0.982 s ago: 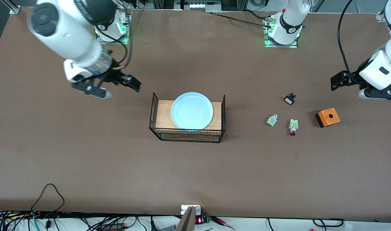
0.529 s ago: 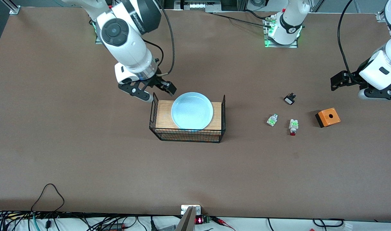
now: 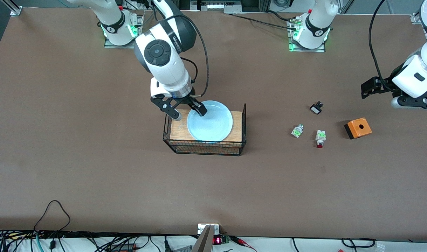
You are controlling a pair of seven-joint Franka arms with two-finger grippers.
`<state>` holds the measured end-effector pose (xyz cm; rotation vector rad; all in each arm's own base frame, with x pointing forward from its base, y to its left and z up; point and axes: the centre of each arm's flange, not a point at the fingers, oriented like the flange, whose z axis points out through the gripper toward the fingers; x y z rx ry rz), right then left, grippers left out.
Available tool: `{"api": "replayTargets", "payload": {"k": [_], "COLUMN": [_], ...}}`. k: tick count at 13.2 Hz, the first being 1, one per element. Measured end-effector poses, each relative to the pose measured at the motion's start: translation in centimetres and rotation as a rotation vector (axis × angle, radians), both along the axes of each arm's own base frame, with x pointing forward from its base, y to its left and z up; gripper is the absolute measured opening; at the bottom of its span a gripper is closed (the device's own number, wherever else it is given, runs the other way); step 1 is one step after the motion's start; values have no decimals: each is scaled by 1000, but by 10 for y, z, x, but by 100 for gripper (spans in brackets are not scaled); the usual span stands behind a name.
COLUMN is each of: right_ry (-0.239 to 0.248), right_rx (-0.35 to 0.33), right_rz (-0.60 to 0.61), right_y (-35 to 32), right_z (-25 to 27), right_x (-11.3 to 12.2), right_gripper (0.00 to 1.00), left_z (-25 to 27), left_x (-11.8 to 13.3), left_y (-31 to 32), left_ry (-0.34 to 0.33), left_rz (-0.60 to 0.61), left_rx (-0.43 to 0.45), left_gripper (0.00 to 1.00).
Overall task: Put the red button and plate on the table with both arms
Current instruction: 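Lower the right gripper onto the plate rim and grip it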
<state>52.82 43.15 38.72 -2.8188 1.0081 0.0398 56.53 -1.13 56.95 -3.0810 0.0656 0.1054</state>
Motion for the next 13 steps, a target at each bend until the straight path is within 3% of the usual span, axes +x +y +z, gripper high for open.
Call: {"api": "replayTargets", "payload": {"k": [13], "right_ry": [36], "right_rx": [-36], "right_rz": [-11], "right_y": [3], "right_z": [-34], "right_x": [1], "right_gripper": [100], "left_z": [-1], "left_x": [-1], "left_y": [0], "left_ry": [12], "left_rz": [1], "left_rx": [0], "left_gripper": [100]}}
